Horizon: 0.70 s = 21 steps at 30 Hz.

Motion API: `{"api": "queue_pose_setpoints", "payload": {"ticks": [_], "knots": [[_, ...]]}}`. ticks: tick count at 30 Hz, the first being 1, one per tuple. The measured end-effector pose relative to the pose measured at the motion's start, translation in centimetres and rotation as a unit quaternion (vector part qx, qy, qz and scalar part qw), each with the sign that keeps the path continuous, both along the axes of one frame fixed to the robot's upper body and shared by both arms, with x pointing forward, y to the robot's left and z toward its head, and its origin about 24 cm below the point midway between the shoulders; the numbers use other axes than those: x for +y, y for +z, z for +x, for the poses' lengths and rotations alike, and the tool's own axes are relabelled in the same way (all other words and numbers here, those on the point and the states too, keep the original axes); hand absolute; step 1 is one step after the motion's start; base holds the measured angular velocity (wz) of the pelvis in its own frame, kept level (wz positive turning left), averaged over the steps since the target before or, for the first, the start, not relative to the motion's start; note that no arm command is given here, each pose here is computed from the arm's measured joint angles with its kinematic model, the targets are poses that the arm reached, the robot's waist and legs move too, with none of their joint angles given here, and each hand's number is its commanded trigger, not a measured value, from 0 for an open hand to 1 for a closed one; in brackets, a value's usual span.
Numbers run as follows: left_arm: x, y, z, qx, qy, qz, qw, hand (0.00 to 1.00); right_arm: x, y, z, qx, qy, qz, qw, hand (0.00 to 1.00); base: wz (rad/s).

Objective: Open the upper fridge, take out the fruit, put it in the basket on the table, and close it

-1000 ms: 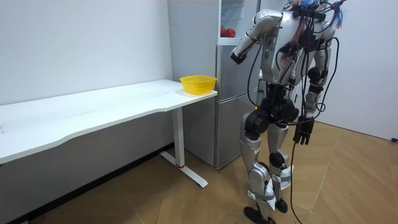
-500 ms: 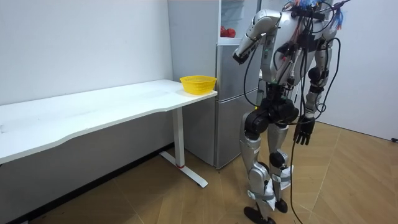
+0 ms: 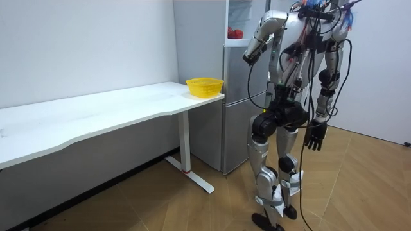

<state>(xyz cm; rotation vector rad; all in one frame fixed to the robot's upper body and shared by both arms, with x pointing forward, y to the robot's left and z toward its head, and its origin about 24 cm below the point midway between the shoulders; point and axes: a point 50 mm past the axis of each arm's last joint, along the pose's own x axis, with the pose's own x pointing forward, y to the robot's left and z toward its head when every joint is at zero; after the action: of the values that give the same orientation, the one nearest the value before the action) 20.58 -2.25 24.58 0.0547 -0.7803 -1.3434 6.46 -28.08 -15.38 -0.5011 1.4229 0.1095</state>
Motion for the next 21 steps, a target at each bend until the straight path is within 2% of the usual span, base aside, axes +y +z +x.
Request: {"api": "queue_pose_setpoints", "payload": {"ticks": [12,16,21], "knots": [[0.5,-0.1,0.4,-0.051,0.049,0.027,0.997,0.0,0.0,0.0,0.0,0.001,0.005,0.0,1.0,0.0,-0.01],[1.3,-0.2,0.6,-0.083,0.078,0.046,0.992,0.0,0.0,0.0,0.2,-0.003,0.005,0.001,1.0,0.0,0.16],[3.6,0.9,1.2,-0.132,0.143,0.045,0.98,0.0,0.0,0.1,0.3,-0.001,0.024,-0.002,1.0,0.0,0.13]]}}
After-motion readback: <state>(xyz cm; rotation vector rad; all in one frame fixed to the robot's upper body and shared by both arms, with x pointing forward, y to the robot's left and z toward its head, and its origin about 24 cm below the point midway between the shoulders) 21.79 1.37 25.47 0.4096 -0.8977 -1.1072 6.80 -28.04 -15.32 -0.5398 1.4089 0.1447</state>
